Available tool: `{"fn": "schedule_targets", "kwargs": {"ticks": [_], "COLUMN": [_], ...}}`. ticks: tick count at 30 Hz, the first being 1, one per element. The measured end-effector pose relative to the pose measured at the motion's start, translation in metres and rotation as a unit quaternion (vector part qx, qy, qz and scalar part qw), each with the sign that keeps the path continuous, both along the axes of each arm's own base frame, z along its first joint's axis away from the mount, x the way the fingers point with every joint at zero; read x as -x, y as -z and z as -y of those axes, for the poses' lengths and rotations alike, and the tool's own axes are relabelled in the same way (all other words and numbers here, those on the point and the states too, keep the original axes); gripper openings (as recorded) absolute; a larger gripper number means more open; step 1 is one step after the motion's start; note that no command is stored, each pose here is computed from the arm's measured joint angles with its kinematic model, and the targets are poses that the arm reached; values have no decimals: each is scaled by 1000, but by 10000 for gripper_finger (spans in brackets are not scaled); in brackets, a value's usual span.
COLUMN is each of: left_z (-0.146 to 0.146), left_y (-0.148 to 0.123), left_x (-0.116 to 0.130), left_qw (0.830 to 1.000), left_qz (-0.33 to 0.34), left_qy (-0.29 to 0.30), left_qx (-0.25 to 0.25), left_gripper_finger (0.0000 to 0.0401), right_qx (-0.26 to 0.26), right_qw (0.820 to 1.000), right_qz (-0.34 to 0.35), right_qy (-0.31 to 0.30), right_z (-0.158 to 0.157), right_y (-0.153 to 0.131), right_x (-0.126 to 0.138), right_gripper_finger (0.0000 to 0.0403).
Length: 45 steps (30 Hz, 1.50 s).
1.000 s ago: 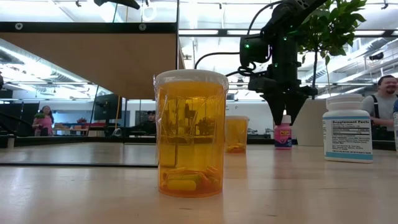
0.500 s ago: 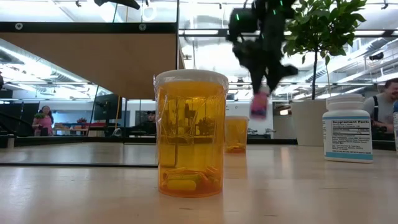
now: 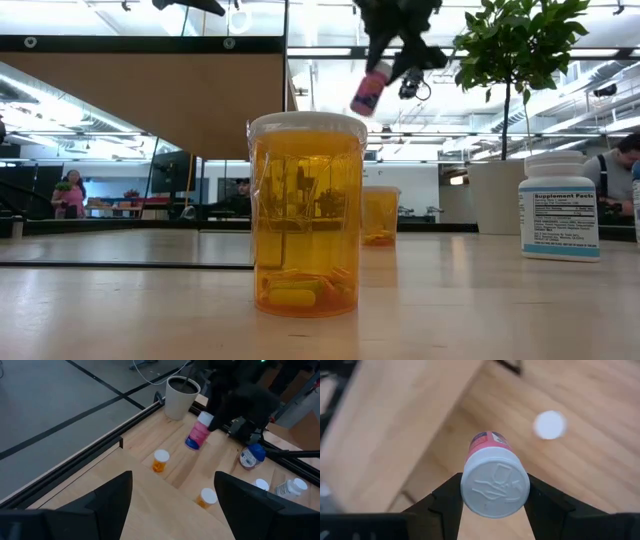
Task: Pick and place medicine bottles onto shelf by color
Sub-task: Put the pink pill bottle on the shelf
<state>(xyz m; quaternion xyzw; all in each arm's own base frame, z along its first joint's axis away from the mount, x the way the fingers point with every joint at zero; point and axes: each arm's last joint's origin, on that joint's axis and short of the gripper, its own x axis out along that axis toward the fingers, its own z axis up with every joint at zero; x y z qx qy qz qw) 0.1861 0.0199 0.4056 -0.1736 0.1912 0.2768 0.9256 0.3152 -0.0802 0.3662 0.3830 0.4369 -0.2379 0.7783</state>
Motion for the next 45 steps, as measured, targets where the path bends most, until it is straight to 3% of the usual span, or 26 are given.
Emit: {"fn": "schedule_targets", "kwargs": {"ticks": [6, 14, 22, 28, 33, 45], "left_z": [0, 0, 0, 1, 1, 4], "left_y": [0, -1, -7, -26, -38, -34], "left_x": [-1, 1, 11, 26, 34, 30], "left_qw": [1000, 1000, 1000, 999, 999, 998], "left_qz": [-7, -6, -1, 10, 30, 20], "left_qy": [9, 12, 15, 20, 19, 55], "left_qx": [-16, -21, -27, -38, -40, -22], "left_gripper_finger": [286, 286, 286, 286, 286, 286], "right_qx": [4, 1, 4, 24, 13, 62], "right_qw": [996, 989, 985, 985, 989, 982], "right_qz": [70, 138, 145, 113, 78, 90], "right_qy": [-53, -58, -90, -132, -128, -152], "right_z": [-35, -62, -78, -87, -95, -139], "right_y": [-26, -45, -52, -53, -42, -46], "right_x": [-11, -24, -63, -84, -81, -77], "right_gripper_finger": [189, 189, 189, 188, 188, 188]}}
